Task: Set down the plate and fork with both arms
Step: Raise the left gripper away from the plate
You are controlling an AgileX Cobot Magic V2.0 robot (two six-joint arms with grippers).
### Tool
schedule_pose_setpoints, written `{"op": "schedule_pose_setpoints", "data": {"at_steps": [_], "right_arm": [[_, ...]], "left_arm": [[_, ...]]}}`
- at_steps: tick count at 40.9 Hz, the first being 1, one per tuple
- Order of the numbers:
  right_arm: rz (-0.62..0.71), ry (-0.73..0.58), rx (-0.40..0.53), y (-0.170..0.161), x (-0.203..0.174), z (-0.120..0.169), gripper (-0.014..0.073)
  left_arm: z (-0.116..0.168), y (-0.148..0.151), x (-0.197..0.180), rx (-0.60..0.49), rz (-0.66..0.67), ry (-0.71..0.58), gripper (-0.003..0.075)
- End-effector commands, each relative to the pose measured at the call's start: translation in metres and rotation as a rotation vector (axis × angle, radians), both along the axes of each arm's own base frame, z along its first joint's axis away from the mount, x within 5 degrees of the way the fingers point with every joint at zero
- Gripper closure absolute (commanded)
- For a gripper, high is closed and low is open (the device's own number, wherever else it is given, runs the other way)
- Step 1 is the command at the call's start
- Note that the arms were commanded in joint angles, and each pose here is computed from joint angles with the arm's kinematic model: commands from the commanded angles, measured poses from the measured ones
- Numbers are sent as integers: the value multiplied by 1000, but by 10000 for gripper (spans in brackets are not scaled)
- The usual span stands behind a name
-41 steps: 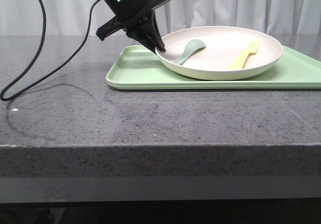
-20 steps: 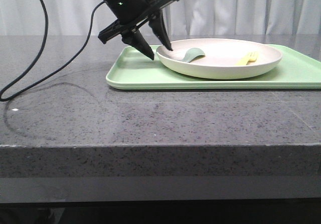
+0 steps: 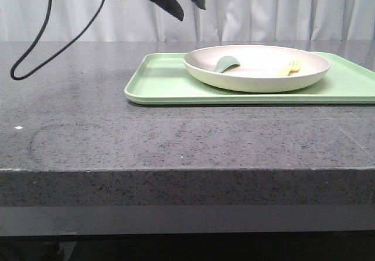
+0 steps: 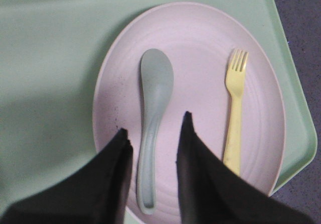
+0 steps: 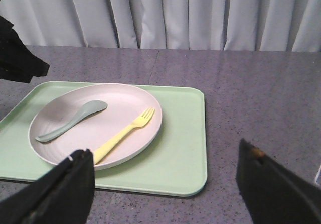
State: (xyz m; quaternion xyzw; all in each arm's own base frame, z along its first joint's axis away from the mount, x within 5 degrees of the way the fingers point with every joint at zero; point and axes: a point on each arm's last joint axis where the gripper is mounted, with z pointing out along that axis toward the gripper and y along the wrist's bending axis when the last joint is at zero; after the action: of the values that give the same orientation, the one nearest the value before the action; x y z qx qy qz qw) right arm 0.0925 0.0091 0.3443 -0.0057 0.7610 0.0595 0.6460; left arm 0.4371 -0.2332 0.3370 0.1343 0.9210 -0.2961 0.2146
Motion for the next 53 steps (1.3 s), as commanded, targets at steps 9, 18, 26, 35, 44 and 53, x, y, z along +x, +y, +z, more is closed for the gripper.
{"op": "schedule_pose_setpoints", "data": {"at_steps": [9, 18, 26, 35, 44, 53], "right_arm": [[-9, -100, 1, -1, 1, 18, -8], [-9, -99, 1, -1, 1, 18, -8], [-9, -99, 1, -1, 1, 18, -8], [-7, -86, 0, -1, 1, 17, -8], [-4, -70, -1, 0, 1, 15, -8], [-4, -70, -1, 0, 1, 15, -8]], "left_arm": [[62, 14, -34, 21, -41, -151, 739], [63, 52, -52, 316, 50, -200, 739], [51, 91, -77, 372, 133, -206, 739], [37, 142, -117, 313, 299, -297, 739], [32, 183, -167, 271, 433, -431, 739], [32, 199, -243, 161, 508, -709, 739]]}}
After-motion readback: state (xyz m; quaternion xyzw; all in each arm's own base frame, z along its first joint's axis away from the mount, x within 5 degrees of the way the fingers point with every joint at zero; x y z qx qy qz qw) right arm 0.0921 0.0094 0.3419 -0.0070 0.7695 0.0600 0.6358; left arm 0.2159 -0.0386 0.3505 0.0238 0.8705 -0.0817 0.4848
